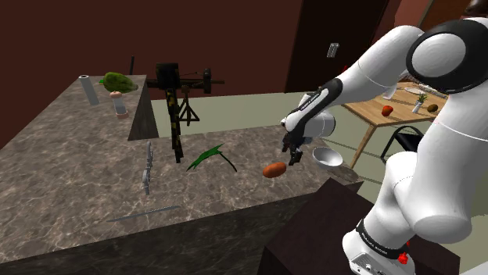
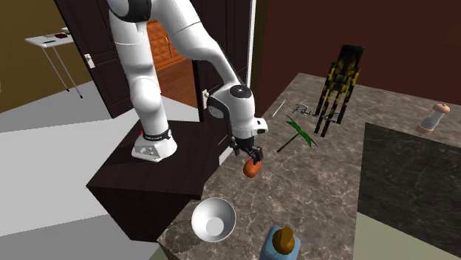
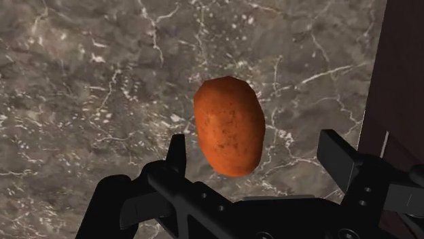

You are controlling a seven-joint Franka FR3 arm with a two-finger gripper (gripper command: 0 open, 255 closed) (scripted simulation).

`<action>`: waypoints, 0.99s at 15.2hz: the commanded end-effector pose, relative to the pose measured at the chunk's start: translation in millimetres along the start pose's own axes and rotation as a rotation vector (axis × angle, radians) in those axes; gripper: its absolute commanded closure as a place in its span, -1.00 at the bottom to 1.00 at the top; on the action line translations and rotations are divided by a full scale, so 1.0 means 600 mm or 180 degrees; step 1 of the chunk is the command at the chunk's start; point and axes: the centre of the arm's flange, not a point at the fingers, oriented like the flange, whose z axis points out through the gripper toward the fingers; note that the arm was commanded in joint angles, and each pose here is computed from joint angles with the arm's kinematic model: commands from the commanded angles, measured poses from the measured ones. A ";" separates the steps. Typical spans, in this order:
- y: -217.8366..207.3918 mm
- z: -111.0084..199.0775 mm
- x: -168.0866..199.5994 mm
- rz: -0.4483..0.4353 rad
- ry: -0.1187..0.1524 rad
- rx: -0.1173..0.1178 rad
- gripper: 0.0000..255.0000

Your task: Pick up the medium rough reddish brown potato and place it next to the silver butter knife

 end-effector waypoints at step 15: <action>0.016 0.122 0.003 -0.0385 0.0066 0.0011 -1.00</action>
